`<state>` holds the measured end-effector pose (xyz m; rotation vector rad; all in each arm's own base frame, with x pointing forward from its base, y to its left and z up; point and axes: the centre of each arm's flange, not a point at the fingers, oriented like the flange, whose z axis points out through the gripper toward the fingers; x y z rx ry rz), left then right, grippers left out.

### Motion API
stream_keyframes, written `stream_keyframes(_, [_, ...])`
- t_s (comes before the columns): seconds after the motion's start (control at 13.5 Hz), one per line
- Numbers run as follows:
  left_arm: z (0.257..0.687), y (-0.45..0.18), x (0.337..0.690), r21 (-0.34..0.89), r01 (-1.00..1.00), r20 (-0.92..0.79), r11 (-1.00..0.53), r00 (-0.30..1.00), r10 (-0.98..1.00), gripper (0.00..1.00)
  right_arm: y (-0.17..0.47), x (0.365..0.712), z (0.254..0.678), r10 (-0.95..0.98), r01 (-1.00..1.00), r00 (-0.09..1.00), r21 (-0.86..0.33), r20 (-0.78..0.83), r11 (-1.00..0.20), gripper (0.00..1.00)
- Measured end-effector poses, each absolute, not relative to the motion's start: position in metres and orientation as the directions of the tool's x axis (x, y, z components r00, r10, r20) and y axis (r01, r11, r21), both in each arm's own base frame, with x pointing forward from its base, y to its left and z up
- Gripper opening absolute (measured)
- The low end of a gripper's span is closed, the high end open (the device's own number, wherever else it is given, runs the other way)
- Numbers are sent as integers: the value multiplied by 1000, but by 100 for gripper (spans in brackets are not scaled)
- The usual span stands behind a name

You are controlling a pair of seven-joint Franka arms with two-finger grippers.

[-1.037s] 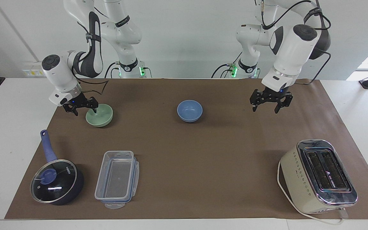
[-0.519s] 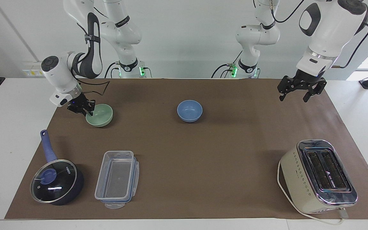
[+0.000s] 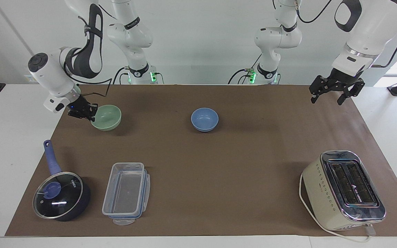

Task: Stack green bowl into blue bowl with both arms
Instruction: 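Lift the green bowl with the right gripper toward the blue bowl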

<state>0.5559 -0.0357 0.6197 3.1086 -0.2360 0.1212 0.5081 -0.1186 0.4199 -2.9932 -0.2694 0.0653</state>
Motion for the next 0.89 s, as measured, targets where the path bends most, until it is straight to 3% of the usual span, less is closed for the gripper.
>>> stream_keyframes(0.37, [616, -31, 552, 18, -162, 42, -987, 986, -161, 100, -3, 537, 467, 137, 132, 990, -154, -20, -979, 4])
stream_keyframes(0.89, [615, -24, 551, 19, -165, 31, -986, 986, -164, 100, 178, 508, 469, 87, 77, 994, -136, -72, -988, 4])
